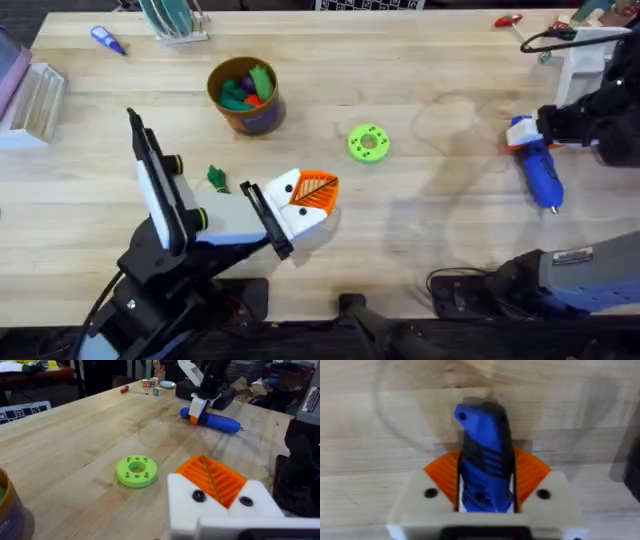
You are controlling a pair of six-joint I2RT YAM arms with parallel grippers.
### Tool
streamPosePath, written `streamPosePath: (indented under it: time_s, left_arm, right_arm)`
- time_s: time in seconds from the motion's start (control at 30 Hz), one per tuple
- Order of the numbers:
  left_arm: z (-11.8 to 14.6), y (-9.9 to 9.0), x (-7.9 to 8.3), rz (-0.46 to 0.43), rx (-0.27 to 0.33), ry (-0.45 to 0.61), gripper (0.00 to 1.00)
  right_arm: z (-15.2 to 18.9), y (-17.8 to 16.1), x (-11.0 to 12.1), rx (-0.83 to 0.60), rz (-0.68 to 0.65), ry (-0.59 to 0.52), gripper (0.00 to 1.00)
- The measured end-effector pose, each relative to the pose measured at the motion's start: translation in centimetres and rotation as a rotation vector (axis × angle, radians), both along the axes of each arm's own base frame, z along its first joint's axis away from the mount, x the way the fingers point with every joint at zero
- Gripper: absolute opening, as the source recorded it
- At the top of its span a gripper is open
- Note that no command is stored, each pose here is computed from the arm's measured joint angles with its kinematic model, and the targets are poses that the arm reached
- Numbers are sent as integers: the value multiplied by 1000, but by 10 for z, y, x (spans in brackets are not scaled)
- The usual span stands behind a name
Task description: Pick up the gripper from the table and insert it into the empty holder that is missing its gripper. Then pick up a screw, insert it into the mounting hole, and use the screwdriver to tighten it. Finally, clean up the table by picking up the vegetable and placing it into the bucket.
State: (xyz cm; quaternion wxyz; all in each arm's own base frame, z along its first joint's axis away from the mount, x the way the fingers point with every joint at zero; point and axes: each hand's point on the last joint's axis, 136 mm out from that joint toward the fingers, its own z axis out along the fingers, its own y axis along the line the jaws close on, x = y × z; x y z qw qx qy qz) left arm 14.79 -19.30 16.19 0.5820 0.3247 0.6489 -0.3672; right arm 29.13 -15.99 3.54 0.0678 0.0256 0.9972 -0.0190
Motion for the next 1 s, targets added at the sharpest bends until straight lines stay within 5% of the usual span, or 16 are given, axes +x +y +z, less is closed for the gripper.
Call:
streamPosePath:
  time_s: [0.27,0.6,1.0]
  left_arm:
    - [0,0,0,0,0,0,8]
    - [0,0,0,0,0,0,8]
    - [0,0,0,0,0,0,8]
  right_arm:
    - [-2,-3,3,-11,-1,-5,31]
    - [9,5,12,27,10,-72,23]
    - [113,39,32,-12,-1,-385,23]
